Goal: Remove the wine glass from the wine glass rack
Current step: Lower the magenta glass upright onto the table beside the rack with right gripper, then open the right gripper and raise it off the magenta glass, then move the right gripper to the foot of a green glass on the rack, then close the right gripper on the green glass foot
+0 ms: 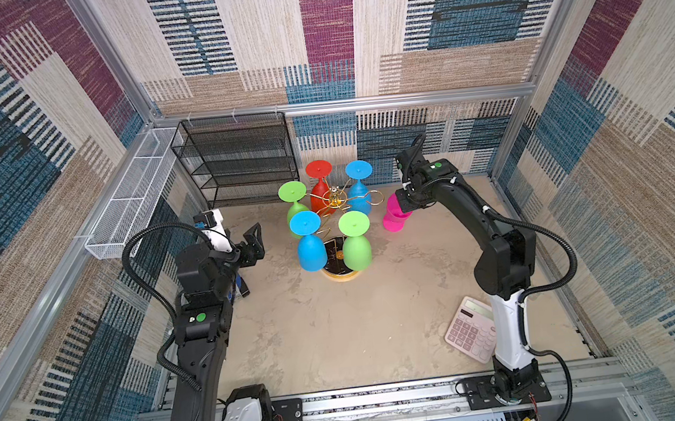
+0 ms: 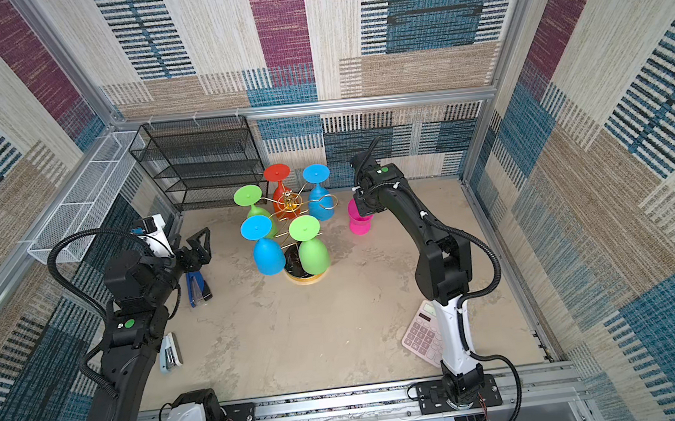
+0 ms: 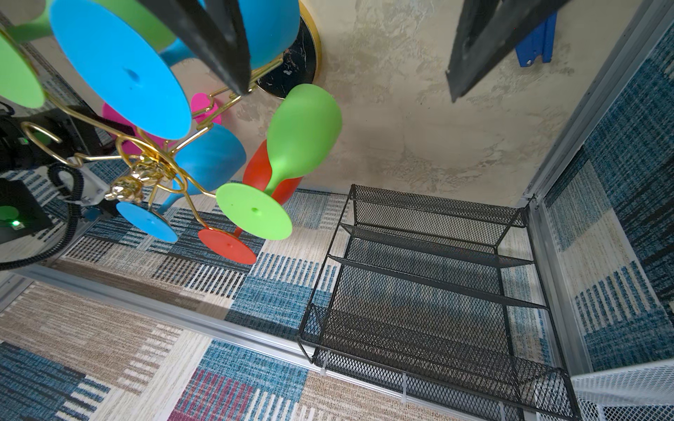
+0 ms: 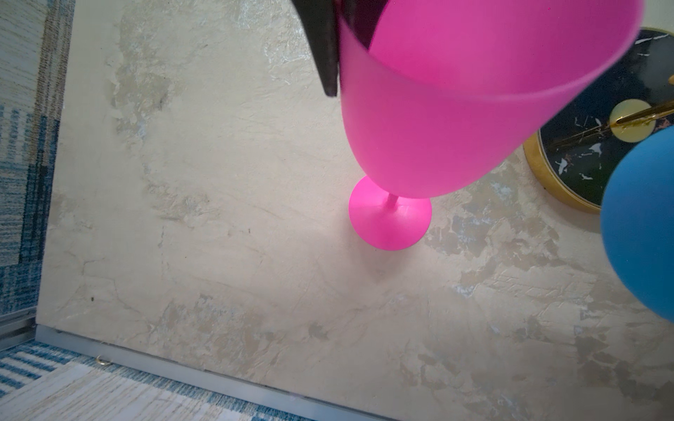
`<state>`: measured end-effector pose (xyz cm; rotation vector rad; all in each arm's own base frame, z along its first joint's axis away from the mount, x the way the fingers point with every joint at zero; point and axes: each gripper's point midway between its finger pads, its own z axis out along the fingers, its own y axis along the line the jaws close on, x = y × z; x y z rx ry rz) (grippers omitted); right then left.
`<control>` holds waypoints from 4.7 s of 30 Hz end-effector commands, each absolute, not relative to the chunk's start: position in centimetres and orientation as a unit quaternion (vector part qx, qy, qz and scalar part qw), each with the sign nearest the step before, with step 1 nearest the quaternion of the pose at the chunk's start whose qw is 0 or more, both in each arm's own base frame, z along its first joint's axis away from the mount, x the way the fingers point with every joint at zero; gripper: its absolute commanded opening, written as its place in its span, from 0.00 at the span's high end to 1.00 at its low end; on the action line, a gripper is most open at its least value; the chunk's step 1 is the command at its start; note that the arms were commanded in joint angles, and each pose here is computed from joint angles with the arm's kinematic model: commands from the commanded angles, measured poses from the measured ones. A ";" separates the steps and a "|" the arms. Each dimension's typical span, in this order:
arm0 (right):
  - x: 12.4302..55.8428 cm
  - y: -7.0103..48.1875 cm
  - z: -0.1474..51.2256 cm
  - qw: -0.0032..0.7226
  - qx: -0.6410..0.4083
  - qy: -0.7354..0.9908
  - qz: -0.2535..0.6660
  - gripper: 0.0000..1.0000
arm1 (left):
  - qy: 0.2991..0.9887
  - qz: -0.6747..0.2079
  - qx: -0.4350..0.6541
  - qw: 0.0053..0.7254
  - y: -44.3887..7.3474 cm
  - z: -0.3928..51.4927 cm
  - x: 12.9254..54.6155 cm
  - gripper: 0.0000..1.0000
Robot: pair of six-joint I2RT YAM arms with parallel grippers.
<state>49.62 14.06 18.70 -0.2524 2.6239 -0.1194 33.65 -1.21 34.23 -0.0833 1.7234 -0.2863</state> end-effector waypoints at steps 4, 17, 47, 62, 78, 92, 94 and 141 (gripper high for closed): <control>49.7 14.2 17.8 0.234 -0.102 0.966 -0.044 0.96 | 0.749 -0.124 -0.034 0.650 -1.2 34.6 33.6 0.13; 50.7 15.1 17.8 0.237 -0.105 0.965 -0.033 0.80 | 0.748 -0.132 -0.033 0.649 -1.4 34.6 33.6 0.13; 40.9 17.2 34.9 0.455 -0.066 0.827 0.324 0.46 | 0.745 -0.134 -0.040 0.653 -1.3 34.9 33.3 0.13; 31.0 24.3 36.4 0.404 -0.086 0.761 0.501 0.50 | 0.737 -0.158 -0.029 0.656 -1.9 35.2 33.3 0.13; 31.2 28.0 34.5 0.360 -0.067 0.755 0.544 0.53 | 0.733 -0.165 -0.029 0.659 -2.1 35.4 33.0 0.13; 31.9 29.7 34.1 0.337 -0.070 0.750 0.565 0.58 | 0.733 -0.165 -0.025 0.660 -2.2 35.4 32.9 0.13; 32.1 30.0 33.9 0.333 -0.068 0.750 0.567 0.60 | 0.733 -0.165 -0.024 0.660 -2.2 35.4 32.9 0.13; 31.5 30.1 36.6 0.323 -0.045 0.725 0.607 1.00 | 0.728 -0.163 -0.023 0.666 -2.1 35.8 32.5 0.12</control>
